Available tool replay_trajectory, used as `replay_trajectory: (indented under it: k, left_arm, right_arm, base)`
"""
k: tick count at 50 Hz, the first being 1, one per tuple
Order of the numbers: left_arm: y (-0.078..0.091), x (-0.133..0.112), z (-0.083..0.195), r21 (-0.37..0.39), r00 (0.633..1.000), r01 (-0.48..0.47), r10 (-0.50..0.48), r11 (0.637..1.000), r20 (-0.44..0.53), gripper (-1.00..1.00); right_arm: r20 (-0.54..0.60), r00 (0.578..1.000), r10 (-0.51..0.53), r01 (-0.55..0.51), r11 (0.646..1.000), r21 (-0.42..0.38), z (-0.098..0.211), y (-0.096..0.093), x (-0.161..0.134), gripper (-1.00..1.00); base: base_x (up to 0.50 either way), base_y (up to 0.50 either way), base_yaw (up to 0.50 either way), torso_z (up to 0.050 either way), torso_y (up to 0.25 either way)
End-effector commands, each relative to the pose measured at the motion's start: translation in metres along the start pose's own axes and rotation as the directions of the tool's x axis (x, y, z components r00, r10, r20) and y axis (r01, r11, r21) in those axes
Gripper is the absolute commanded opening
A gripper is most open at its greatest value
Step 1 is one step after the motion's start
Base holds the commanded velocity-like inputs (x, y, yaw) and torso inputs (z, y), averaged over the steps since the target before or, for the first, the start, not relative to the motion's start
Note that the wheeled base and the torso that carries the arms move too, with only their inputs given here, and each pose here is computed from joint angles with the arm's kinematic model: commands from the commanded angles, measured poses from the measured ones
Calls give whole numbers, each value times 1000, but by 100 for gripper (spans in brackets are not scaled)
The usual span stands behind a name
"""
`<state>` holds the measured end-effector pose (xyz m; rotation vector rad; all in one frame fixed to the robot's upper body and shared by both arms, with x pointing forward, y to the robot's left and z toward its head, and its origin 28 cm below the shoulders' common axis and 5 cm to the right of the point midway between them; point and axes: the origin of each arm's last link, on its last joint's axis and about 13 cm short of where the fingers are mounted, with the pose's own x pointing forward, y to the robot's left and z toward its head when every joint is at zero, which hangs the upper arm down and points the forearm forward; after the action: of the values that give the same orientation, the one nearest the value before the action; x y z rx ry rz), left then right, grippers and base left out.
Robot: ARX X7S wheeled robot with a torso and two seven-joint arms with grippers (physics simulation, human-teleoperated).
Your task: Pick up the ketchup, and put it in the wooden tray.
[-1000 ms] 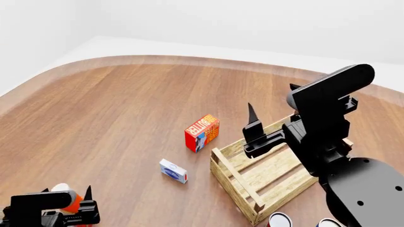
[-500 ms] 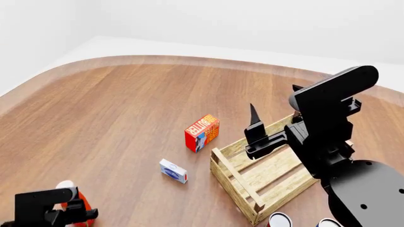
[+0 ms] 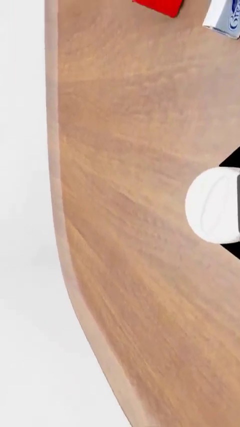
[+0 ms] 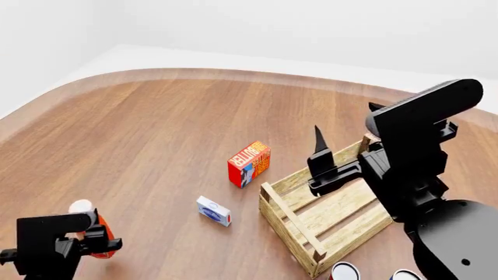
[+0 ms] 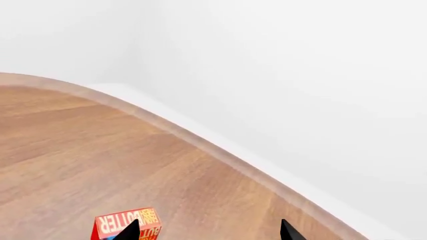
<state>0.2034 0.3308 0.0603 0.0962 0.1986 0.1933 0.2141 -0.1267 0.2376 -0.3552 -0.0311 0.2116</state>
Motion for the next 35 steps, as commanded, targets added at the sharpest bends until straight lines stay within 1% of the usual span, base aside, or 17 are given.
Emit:
replay_trajectory:
  k: [1, 5, 9, 13, 18, 22, 28, 30, 35]
  left_arm:
    - [-12, 9, 59, 62, 984, 85, -94, 994, 154, -100]
    - [-21, 13, 86, 93, 966, 141, -157, 986, 203, -100]
    - [-32, 16, 116, 122, 942, 199, -224, 972, 252, -100]
    - [-45, 19, 143, 141, 915, 273, -302, 952, 269, -100]
    - [-66, 20, 182, 165, 861, 386, -418, 908, 289, -100]
    - [-87, 19, 210, 183, 804, 498, -531, 847, 269, -100]
    - [-113, 26, 246, 208, 751, 563, -600, 800, 275, -100]
    - [-123, 26, 258, 188, 724, 613, -641, 768, 256, -100]
    - [-148, 32, 271, 194, 697, 658, -686, 728, 209, -100]
  right_arm:
    - [9, 999, -41, 41, 999, -10, 6, -6, -12, 100]
    - [11, 998, -69, 69, 998, -11, 9, -9, -20, 100]
    - [11, 995, -100, 100, 995, -8, 11, -13, -28, 100]
    - [13, 992, -126, 126, 992, -7, 14, -16, -37, 100]
    - [12, 985, -174, 174, 985, -9, 18, -22, -51, 100]
    - [14, 975, -223, 223, 975, -9, 21, -28, -66, 100]
    - [10, 957, -290, 290, 957, -8, 25, -35, -89, 100]
    - [12, 947, -321, 322, 947, -12, 28, -39, -99, 100]
    - [3, 918, -397, 397, 918, -12, 32, -45, -123, 100]
  base:
    - [0, 0, 0, 0, 0]
    - [0, 0, 0, 0, 0]
    - [0, 0, 0, 0, 0]
    - [0, 0, 0, 0, 0]
    - [0, 0, 0, 0, 0]
    - [0, 0, 0, 0, 0]
    - [0, 0, 0, 0, 2]
    - [0, 0, 0, 0, 0]
    - [0, 0, 0, 0, 0]
